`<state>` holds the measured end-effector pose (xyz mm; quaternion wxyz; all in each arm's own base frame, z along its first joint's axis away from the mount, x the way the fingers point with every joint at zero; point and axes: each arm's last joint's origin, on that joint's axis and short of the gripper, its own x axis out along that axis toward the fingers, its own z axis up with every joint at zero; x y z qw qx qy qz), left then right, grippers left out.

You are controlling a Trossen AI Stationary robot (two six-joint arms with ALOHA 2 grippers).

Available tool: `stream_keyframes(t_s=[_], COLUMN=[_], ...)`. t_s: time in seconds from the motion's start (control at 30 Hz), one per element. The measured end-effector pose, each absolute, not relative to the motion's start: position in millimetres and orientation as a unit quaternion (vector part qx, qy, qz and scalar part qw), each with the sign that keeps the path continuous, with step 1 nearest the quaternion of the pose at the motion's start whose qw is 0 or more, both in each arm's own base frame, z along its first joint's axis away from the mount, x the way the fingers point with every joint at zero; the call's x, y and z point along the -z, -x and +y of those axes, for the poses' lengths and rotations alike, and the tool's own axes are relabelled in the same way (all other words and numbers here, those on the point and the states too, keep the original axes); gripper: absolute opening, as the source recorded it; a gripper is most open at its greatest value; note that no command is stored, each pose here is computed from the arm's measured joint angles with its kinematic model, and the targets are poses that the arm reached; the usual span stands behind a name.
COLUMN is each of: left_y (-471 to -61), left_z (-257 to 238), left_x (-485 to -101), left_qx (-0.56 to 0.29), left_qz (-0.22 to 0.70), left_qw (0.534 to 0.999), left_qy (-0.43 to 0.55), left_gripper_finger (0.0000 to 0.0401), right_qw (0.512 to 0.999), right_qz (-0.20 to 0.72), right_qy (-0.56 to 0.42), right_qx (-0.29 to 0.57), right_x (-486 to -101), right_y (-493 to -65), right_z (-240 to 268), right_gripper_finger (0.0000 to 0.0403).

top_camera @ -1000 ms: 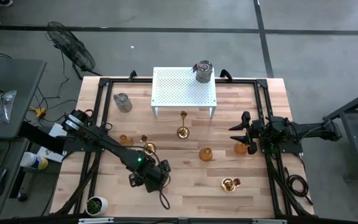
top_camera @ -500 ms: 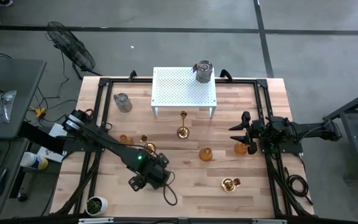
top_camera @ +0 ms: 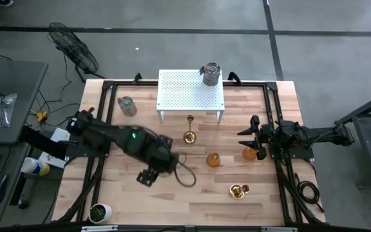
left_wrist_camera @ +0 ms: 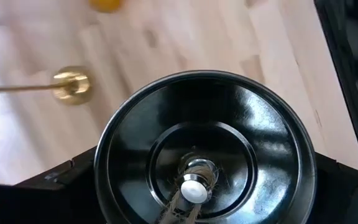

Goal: Pick & Place candle stick holders
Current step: Put the bottom silver scented candle aligned with the other silver scented candle on the shelf

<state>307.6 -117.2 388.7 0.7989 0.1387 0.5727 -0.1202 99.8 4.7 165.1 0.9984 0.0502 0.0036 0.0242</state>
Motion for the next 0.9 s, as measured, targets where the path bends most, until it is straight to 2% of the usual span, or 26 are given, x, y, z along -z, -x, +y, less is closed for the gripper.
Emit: stream_keyframes(t_s=[0.2, 0.37, 0.63, 0.9], left_y=[-301, -295, -287, -284], left_z=[-71, -23, 58, 134], left_x=[-436, -459, -464, -458], left_qx=[0.046, -0.034, -0.169, -0.257], left_qz=[0.520, 0.486, 0.477, 0.459], left_qw=[0.849, 0.872, 0.862, 0.850], left_qy=[-0.089, -0.032, 0.025, 0.045], left_gripper_finger=[0.0359, 0.0359, 0.0357, 0.0357], right_qw=[0.998, 0.998, 0.998, 0.998], right_qz=[0.004, 0.004, 0.004, 0.004], right_qy=[-0.050, -0.050, -0.050, -0.050], right_qx=[-0.024, -0.024, -0.024, -0.024], right_x=[-165, -165, -165, -165], right_y=[-100, -100, -100, -100], right_z=[5, 5, 5, 5], right_gripper_finger=[0.0165, 0.0165, 0.0165, 0.0165])
